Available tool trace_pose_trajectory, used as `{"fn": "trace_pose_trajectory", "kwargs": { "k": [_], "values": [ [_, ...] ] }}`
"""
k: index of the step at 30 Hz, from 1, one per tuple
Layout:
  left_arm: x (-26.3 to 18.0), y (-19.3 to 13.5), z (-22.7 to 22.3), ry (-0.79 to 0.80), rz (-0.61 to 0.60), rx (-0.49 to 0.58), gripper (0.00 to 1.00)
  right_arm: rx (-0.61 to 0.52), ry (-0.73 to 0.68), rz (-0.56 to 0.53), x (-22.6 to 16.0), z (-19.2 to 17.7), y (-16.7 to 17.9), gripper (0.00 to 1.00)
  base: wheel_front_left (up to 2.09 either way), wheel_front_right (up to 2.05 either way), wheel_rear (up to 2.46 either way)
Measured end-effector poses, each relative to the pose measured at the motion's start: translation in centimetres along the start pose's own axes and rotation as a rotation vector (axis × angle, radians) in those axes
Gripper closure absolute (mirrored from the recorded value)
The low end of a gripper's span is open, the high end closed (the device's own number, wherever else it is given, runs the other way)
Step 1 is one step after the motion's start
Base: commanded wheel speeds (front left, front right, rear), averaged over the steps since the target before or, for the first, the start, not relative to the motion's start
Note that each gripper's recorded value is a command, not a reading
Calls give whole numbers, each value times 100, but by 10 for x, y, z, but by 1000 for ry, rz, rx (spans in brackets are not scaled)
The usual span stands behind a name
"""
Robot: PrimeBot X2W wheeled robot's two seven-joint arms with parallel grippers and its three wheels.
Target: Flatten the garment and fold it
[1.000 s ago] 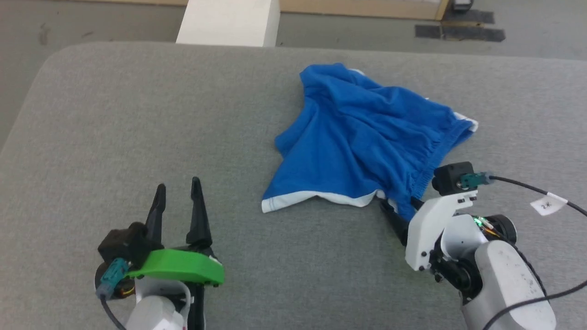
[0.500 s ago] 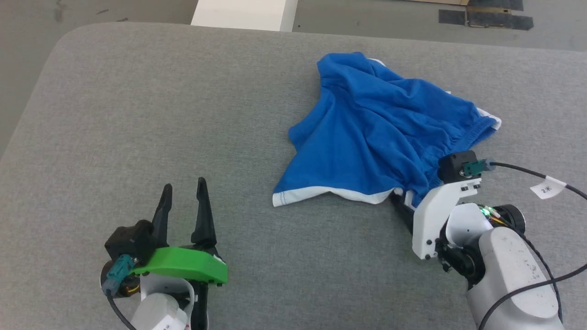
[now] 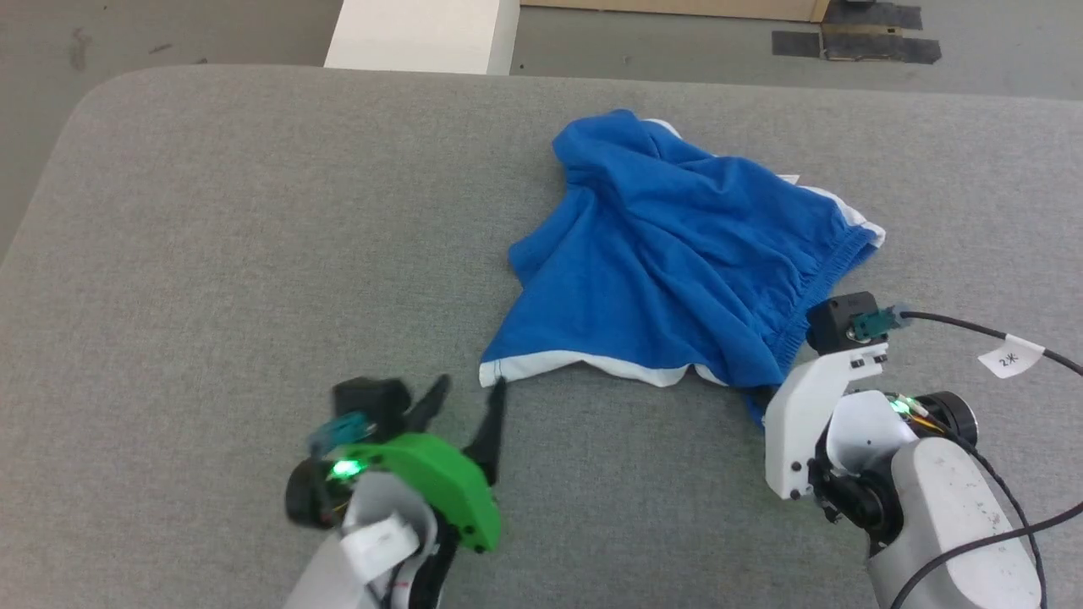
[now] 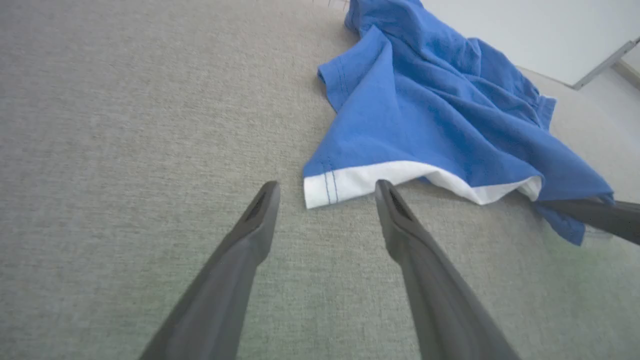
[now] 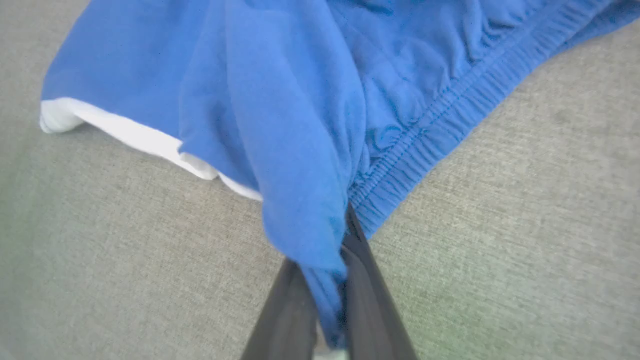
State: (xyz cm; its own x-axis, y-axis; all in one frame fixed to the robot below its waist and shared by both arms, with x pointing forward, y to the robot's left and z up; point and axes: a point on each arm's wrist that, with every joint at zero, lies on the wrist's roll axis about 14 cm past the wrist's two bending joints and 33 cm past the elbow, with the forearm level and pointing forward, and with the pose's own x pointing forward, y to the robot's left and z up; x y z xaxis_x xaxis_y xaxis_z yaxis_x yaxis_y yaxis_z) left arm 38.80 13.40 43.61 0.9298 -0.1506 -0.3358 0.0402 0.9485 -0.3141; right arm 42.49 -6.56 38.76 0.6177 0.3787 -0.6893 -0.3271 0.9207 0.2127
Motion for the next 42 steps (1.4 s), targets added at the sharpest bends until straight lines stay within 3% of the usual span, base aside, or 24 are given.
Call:
{"fn": "trace_pose_trajectory", "kwargs": {
  "k": [3,6,14,15,16,17,22,27,34,42],
  "values": [
    [9,-13,-11,125,-48,59,0,5,1,-5,-3,-1,-2,100,0,0,0],
    [21,-4,-18,228,-19,139,0,7,3,-5,-5,-2,-3,100,0,0,0],
    [45,8,-37,373,11,178,0,29,0,-14,-8,-5,-10,100,0,0,0],
    [47,7,-40,384,7,178,51,32,-1,-18,-9,-6,-11,100,0,0,0],
    [49,6,-43,392,-2,180,93,37,-1,-22,-9,-6,-14,100,0,0,0],
    [51,5,-43,390,-10,171,100,41,-2,-26,-10,-7,-15,100,0,0,0],
    [53,-10,-48,408,-75,107,100,51,-24,-43,-14,-4,-22,100,0,0,0],
    [52,-20,-20,310,-102,4,100,38,-85,-43,-27,12,-22,100,0,0,0],
    [43,-39,111,-55,-185,-47,100,3,-276,-18,-74,87,-32,100,0,0,0],
    [-20,-82,264,-426,-302,91,100,-82,-500,76,-167,184,-8,100,0,0,0]
  ]
}}
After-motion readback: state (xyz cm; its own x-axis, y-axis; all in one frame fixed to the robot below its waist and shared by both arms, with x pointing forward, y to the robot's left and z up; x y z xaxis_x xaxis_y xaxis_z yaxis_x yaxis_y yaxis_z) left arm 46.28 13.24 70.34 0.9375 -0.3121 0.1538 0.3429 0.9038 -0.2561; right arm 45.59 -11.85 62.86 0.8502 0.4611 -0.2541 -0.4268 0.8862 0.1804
